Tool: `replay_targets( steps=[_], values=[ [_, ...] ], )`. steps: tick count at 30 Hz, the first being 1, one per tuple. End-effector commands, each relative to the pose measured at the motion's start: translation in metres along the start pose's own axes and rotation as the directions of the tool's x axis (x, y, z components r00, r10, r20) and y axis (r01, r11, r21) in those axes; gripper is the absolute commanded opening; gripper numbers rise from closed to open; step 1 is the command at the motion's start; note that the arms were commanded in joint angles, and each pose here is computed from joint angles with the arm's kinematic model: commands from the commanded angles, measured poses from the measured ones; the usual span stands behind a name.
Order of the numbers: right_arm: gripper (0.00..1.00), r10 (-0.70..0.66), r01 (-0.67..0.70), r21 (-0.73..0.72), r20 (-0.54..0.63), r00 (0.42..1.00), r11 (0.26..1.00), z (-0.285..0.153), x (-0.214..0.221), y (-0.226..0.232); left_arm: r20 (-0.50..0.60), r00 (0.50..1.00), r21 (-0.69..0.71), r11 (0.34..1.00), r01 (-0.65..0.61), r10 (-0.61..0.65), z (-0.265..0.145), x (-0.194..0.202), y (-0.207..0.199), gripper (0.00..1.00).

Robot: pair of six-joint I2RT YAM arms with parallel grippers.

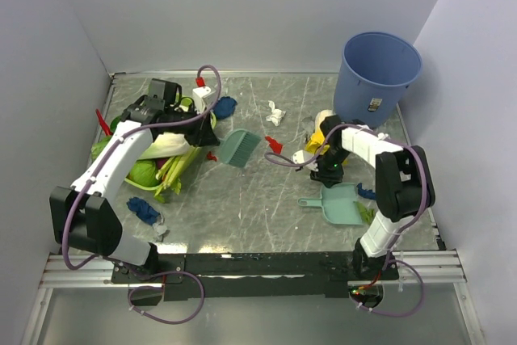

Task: Sweep away the paper scraps from the table

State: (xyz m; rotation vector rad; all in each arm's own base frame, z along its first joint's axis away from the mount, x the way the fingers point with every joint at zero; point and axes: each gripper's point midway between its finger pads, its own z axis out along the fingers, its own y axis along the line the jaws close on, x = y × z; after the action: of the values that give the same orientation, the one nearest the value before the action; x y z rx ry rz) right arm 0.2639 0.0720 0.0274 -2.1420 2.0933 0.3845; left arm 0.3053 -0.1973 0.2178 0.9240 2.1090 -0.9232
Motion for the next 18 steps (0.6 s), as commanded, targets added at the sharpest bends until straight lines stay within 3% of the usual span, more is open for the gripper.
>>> replay_targets(
  steps=[1,9,12,14,18],
  values=[
    [0.36,-0.124,0.124,0.006,0.049,0.991,0.992,-0.004,-0.029,-0.013,0.056,0.997,-0.049,0.997,-0.057,0.059,-0.019,-0.022,0.006,0.01],
    [0.36,-0.373,0.367,0.065,0.173,0.912,0.928,-0.002,-0.139,-0.004,0.081,0.996,-0.091,0.995,-0.037,0.044,-0.032,-0.026,0.017,0.01],
    [0.38,-0.417,0.406,0.095,0.202,0.886,0.909,-0.005,-0.157,0.008,0.065,0.997,-0.072,0.997,-0.024,0.029,-0.029,-0.025,0.018,0.01],
    [0.42,-0.392,0.373,0.124,0.227,0.891,0.919,-0.013,-0.159,0.011,0.058,0.998,-0.061,0.998,-0.02,0.023,-0.03,-0.026,0.016,0.01],
    [0.48,-0.121,0.081,0.131,0.338,0.933,0.988,-0.042,-0.156,0.006,0.065,0.998,-0.053,0.998,-0.014,0.017,-0.029,-0.026,0.015,0.01]
  ],
)
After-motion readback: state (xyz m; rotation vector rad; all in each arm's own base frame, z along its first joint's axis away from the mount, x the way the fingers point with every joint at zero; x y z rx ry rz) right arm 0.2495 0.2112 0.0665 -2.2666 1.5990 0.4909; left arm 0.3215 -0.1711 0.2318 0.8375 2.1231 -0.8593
